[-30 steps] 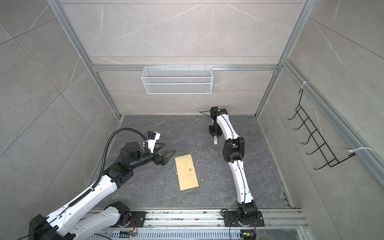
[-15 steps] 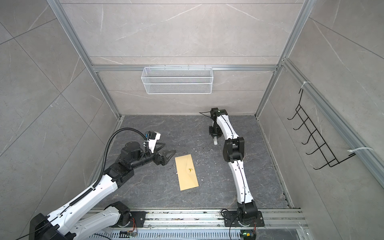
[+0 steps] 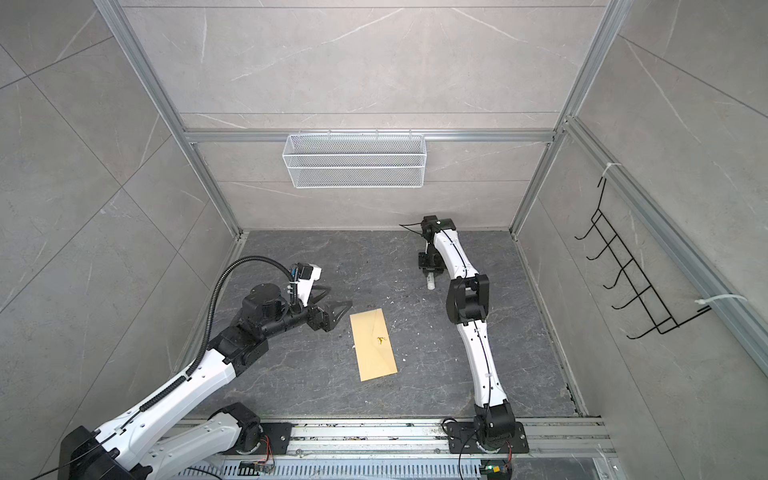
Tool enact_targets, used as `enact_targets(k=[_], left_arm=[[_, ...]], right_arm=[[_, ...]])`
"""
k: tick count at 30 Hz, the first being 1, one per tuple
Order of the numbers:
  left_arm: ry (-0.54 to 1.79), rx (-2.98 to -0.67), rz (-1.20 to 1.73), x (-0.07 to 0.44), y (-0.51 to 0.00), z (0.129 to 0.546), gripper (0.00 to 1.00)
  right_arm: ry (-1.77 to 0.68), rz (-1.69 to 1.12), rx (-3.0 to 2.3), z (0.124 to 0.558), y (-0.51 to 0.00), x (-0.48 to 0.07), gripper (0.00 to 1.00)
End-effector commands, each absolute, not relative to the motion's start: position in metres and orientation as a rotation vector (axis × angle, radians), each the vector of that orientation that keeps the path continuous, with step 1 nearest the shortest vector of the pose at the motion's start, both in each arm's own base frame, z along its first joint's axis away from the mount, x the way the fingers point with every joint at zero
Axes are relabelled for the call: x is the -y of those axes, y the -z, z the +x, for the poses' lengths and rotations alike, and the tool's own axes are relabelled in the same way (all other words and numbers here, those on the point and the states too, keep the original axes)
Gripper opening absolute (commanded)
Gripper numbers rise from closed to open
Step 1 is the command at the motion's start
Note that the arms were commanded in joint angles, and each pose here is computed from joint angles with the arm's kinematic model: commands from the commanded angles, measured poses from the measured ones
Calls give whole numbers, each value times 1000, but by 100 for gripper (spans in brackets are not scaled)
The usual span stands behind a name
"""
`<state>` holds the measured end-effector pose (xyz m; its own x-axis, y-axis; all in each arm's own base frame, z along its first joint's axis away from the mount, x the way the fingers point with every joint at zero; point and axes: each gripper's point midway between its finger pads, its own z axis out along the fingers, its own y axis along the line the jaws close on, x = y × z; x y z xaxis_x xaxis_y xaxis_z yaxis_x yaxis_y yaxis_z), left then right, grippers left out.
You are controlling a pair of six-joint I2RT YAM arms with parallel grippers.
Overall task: Place the letter into the envelope and seal it
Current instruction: 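Lower the glue stick onto the table and open the right gripper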
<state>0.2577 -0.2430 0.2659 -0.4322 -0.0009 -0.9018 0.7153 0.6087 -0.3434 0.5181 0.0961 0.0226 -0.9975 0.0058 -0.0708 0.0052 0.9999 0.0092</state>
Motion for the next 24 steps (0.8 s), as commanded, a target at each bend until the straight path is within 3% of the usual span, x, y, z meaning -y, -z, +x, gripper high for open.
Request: enact_targets(k=[1,14,24], left_arm=[[937,-1816,578,245,-274,256,100],[936,-1820,572,244,-273,255,100],[777,-1873,486,222,-261,267,100]], right_arm=[[-2,37,-3150,507,11,-93,34],[-44,43,-3129,510,-1,-95,56],[-107,48,-2989,522,-73,-100,94]])
